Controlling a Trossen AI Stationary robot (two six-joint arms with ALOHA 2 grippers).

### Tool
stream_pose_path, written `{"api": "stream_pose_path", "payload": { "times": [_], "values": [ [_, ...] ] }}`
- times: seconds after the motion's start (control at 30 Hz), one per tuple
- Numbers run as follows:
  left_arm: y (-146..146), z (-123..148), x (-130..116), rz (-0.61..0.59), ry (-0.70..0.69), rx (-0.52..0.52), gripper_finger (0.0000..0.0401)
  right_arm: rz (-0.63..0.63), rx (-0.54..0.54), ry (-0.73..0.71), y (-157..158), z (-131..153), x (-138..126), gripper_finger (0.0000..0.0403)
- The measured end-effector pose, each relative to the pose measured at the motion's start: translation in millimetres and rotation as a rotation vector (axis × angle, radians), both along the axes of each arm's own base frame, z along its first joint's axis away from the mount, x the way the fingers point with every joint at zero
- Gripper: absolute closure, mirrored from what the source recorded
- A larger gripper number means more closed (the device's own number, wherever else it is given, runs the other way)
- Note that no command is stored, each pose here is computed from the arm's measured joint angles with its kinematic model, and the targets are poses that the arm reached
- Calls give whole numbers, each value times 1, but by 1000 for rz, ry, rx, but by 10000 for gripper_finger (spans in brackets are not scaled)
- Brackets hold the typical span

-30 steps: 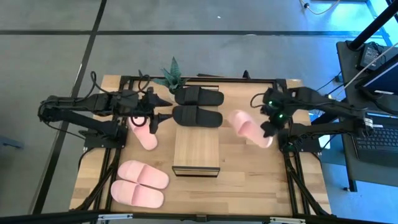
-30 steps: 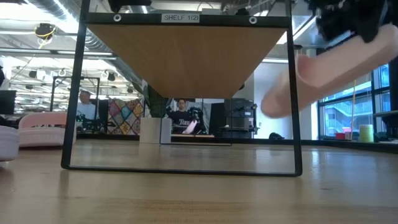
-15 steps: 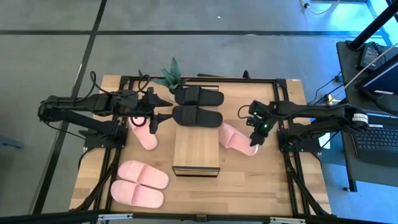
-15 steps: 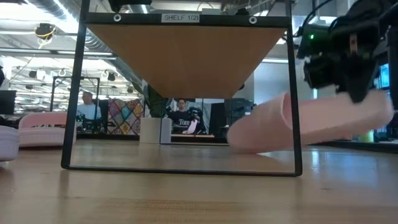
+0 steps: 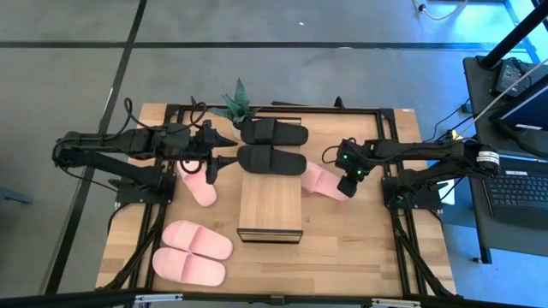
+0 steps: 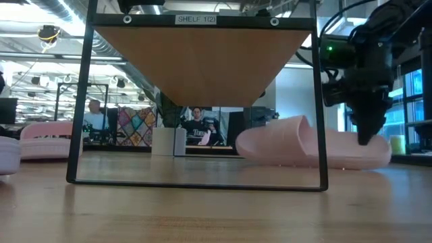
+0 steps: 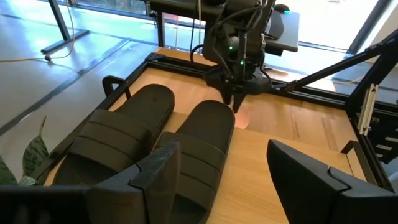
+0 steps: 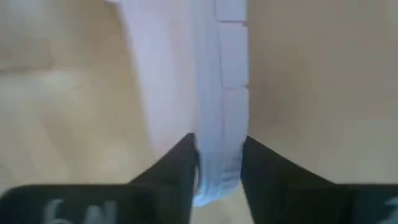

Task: Pick and place slides into the shelf
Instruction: Put the pink slide under the shelf

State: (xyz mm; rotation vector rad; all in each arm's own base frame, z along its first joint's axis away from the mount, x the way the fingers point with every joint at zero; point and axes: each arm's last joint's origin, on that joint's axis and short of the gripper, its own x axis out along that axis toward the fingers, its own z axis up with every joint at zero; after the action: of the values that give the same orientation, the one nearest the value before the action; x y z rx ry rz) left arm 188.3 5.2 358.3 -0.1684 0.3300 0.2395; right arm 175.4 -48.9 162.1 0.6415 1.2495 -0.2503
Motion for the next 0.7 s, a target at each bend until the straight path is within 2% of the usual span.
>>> {"api": "stream_pose_path", "payload": {
  "times": [0.13,0.33,0.57,0.7],
  "values": [
    [0,0,0,0,0,-1,172,-38,-55,26,-2,0,0,220],
    [0,0,0,1,0,-1,172,-61,-51,57,-2,0,-3,178],
    [0,0,0,0,0,1,172,-15,-33,156,0,22,-4,167],
    [0,0,0,1,1,1,172,57,-82,113,4,44,6,171]
  ]
}}
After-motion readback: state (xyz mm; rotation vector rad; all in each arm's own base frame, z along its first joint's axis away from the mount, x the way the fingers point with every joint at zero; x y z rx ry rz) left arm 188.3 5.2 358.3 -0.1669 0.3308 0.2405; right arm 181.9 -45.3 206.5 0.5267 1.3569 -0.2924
